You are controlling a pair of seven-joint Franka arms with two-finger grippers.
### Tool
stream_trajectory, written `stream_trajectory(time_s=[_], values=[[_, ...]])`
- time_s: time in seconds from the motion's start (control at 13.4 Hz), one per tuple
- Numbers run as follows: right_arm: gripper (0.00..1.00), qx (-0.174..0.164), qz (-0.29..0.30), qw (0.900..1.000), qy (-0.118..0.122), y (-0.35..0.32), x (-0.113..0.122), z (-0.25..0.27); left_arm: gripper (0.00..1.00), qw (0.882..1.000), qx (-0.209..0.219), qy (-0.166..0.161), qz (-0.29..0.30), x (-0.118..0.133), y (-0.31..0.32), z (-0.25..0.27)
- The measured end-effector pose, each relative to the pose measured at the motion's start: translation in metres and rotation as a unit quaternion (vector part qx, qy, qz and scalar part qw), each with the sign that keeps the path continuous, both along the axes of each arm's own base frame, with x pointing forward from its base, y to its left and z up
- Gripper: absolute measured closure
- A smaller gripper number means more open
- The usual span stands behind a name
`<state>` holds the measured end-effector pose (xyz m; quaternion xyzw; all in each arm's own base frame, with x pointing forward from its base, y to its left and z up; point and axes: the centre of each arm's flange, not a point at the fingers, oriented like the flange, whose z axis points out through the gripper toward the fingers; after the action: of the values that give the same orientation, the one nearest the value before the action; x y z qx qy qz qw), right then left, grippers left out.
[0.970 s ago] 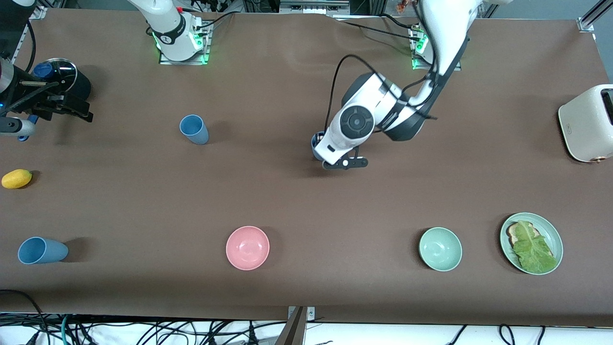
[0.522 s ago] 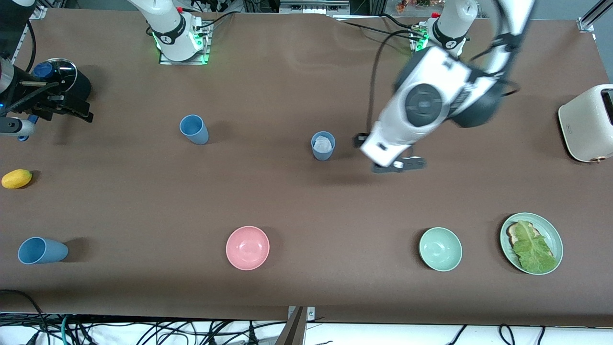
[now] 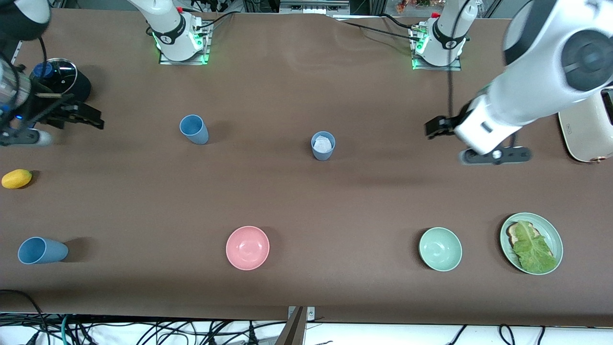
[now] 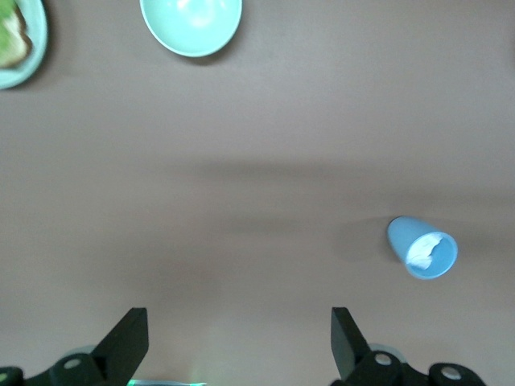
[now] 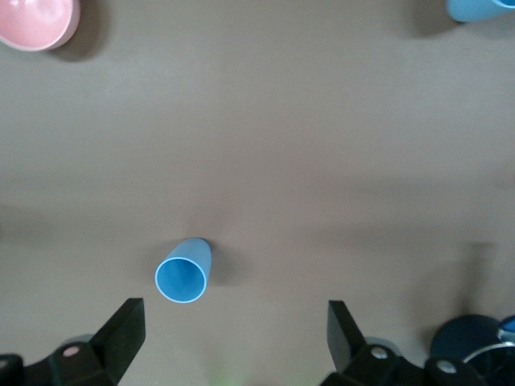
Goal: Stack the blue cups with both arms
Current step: 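Withdraw the left gripper while the right gripper reaches toward the other cup, then lower the right gripper around the empty blue cup and grasp it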
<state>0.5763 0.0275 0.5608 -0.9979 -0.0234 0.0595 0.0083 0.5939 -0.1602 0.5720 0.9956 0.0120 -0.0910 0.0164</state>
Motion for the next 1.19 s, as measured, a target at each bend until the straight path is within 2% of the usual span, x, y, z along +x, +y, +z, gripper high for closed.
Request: stream_trajectory(time_s=[0.22,0.45,0.6,0.75,0.97,1.19], values=[[0.0,0.009,0.08,0.997,0.004,0.047,-0.003,-0.004,0.0,1.0,0.0,-0.027,-0.014,-0.006,0.061,0.014],[0.0,0.012,0.108,0.994,0.003,0.047,-0.008,-0.002,0.0,0.996,0.0,-0.084,0.022,-0.022,0.127,0.017],[0.0,0.013,0.11,0.994,0.014,0.039,-0.014,-0.015,0.0,0.996,0.012,-0.085,0.022,-0.044,0.135,0.017],[0.0,0.012,0.108,0.994,0.013,0.036,-0.023,-0.051,0.0,0.996,0.041,-0.08,0.006,-0.056,0.129,0.022],[0.0,0.009,0.106,0.994,0.006,0.032,-0.057,-0.122,0.0,0.997,0.041,-0.072,0.001,-0.059,0.123,0.023],[0.0,0.008,0.105,0.994,0.009,0.029,-0.081,-0.159,0.0,0.997,0.04,-0.066,0.006,-0.056,0.128,0.027]])
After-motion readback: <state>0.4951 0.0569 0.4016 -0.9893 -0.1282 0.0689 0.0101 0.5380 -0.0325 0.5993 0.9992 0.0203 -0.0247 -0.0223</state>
